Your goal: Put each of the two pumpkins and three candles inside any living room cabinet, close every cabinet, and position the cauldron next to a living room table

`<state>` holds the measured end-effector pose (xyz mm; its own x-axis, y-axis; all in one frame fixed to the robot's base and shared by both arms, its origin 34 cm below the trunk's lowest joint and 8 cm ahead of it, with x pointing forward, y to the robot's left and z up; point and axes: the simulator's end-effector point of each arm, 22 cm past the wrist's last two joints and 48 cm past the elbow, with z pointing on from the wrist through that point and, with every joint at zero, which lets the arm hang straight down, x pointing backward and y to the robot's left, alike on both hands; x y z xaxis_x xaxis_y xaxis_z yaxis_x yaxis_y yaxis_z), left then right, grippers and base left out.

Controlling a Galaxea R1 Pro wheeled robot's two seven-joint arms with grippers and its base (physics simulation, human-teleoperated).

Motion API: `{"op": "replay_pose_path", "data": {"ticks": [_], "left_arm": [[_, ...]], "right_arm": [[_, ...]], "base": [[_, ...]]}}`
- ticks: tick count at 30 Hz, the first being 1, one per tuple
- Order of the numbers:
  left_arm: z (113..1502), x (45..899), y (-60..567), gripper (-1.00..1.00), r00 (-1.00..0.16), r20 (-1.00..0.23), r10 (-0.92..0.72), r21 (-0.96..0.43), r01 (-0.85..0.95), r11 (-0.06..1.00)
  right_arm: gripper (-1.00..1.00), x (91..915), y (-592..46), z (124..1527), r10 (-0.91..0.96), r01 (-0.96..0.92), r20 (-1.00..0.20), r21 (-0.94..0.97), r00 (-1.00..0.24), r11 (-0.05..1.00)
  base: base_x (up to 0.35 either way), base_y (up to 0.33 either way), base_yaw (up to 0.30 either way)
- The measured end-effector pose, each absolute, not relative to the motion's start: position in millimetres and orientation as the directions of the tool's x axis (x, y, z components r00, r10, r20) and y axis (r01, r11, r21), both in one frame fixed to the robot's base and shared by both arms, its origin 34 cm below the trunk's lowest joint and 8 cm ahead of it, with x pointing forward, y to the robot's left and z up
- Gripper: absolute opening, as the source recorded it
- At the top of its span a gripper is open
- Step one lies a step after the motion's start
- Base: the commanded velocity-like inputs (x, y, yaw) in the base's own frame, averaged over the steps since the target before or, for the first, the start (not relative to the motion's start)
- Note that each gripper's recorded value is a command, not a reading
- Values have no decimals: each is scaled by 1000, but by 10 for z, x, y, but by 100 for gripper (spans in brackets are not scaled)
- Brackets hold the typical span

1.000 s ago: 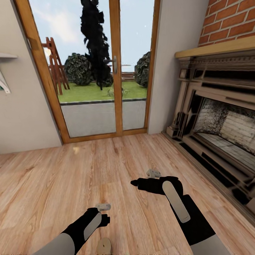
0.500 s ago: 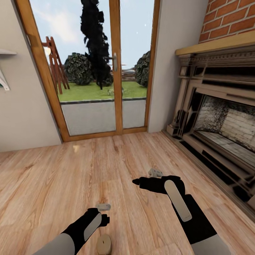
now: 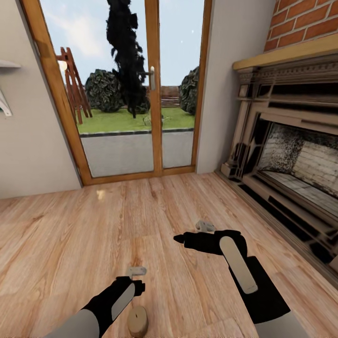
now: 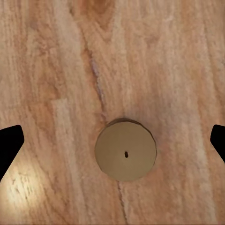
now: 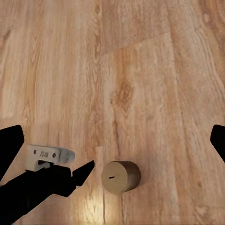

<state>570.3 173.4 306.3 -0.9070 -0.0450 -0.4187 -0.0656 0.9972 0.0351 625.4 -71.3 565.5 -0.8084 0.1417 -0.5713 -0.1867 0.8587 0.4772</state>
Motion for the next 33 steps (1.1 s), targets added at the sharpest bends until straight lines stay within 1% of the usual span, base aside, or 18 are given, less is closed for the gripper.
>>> {"op": "replay_pose_path", "data": {"ticks": [4,6,11,33], "left_arm": [[2977,5685,1720,100,-905,-425,-32,40,-55,998],[2932,5673,1714,100,-904,-426,-29,42,-52,998],[2821,5640,1713,100,-906,-423,-28,43,-50,998],[2374,5417,1685,100,-940,-339,-29,35,-44,998]], "right_arm": [[100,6204,-620,5658,155,-203,-566,517,-809,832],[100,6143,-500,5686,177,-210,-543,576,-821,790],[100,6085,-416,5624,192,-211,-520,618,-832,758],[100,6101,-398,5135,192,-157,-440,640,-877,752]], "base": [[0,0,0],[0,0,0],[0,0,0],[0,0,0]]}}
